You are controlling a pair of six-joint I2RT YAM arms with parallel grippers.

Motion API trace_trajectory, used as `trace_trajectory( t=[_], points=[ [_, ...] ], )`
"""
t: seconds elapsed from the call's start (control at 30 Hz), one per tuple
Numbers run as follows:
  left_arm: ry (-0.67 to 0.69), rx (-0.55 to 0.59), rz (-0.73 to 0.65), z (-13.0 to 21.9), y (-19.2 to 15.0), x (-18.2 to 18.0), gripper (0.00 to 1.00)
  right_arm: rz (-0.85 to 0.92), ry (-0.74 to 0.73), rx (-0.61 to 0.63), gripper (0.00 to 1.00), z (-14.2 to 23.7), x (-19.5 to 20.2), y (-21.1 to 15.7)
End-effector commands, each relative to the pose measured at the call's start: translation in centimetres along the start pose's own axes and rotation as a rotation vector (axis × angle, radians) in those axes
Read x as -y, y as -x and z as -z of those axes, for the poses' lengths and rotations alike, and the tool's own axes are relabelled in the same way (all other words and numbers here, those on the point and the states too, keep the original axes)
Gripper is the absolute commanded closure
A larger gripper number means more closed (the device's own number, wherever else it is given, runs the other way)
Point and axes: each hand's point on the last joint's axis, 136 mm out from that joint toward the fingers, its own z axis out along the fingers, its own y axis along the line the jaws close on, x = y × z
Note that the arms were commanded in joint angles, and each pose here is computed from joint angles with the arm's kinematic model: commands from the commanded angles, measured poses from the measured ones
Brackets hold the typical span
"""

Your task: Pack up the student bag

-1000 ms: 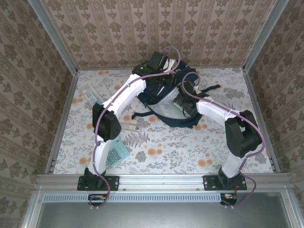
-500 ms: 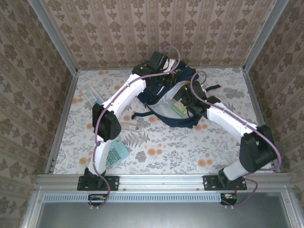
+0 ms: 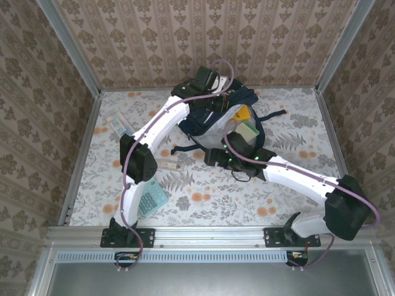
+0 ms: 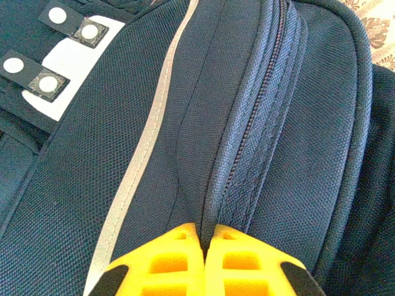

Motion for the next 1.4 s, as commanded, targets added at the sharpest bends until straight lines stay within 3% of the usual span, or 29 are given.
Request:
trace_trajectory(
  t=[0.0,0.1,0.2,0.33,0.5,0.7,1.03,1.37],
  points=[
    [0.014,0.143,-0.006,5.0,4.3,0.1,1.0,0.116,0.062,-0.033,0.12,-1.9,-2.7,-1.5],
    [0.022,0.138,-0.009,5.2,4.1,0.0,1.0,0.201,0.11,-0.083,0.17,-3.4,-5.5,-3.5],
    [0.029,0.134,-0.008,5.3,3.9,-0.3,1.0,0.277,0.186,-0.137,0.31,-4.9,-8.9,-5.5],
    [0.037,0.13,-0.006,5.5,3.7,-0.4,1.0,0.332,0.254,-0.186,0.4,-6.9,-12.0,-7.3],
    [0.046,0.123,-0.004,5.7,3.4,-0.7,1.0,0.345,0.321,-0.253,0.54,-9.5,-14.6,-9.1],
    [0.051,0.117,0.003,5.7,3.1,-0.8,1.0,0.358,0.36,-0.31,0.63,-12.0,-16.4,-10.6],
    [0.046,0.105,0.003,5.8,2.7,-0.5,1.0,0.353,0.394,-0.351,0.63,-15.0,-18.1,-11.2],
    [0.042,0.098,-0.004,6.4,2.0,0.0,1.0,0.307,0.415,-0.356,0.55,-17.3,-18.5,-10.3]
  ],
)
